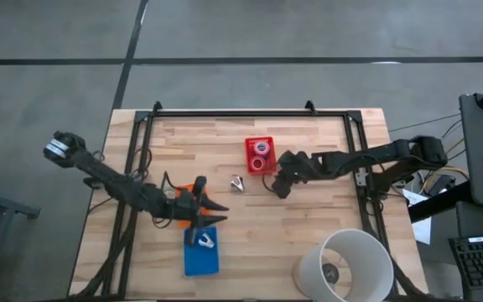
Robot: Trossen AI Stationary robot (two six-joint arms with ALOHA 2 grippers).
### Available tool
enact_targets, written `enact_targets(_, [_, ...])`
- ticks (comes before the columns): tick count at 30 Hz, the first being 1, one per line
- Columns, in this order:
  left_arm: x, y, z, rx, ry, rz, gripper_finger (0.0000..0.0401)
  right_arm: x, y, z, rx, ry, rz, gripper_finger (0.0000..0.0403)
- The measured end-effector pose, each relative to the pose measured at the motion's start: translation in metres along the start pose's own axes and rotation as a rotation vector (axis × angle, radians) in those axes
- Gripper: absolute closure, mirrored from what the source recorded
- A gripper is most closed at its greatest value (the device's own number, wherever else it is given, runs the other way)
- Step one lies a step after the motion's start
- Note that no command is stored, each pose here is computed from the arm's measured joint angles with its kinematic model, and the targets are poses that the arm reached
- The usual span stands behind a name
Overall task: Pick and place Stapler, Stapler remover, tape
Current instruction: Put the light blue staple remover into the blue bin
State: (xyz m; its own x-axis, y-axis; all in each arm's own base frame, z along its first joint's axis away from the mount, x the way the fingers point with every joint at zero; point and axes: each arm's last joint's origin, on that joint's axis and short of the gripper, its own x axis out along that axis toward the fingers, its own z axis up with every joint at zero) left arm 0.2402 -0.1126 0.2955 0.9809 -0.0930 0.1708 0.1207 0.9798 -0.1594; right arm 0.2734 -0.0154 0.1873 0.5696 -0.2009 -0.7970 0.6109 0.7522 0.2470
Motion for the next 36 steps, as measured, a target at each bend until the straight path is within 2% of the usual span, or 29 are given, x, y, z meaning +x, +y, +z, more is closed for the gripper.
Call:
enact_targets(5, [0.008, 0.006, 0.005, 0.044, -0.018, 0.010, 0.0304, 0.014, -0.006, -0.004, 0.018, 0.090, -0.039, 0.0320])
enact_targets(10, [0.011, 0.006, -0.002, 0.070, 0.010, 0.011, 0.0303, 0.022, -0.012, -0.009, 0.029, 0.174, -0.096, 0.0320])
enact_targets(19, [0.011, 0.006, -0.003, 0.069, 0.011, 0.008, 0.0302, 0.032, -0.013, -0.013, 0.042, 0.230, -0.080, 0.0311])
enact_targets(28, [0.011, 0.006, -0.003, 0.065, 0.018, 0.005, 0.0302, 0.033, -0.013, -0.013, 0.043, 0.244, -0.075, 0.0337])
enact_targets(36, [0.011, 0.006, -0.004, 0.069, 0.027, 0.006, 0.0304, 0.038, -0.017, -0.012, 0.037, 0.269, -0.063, 0.0377])
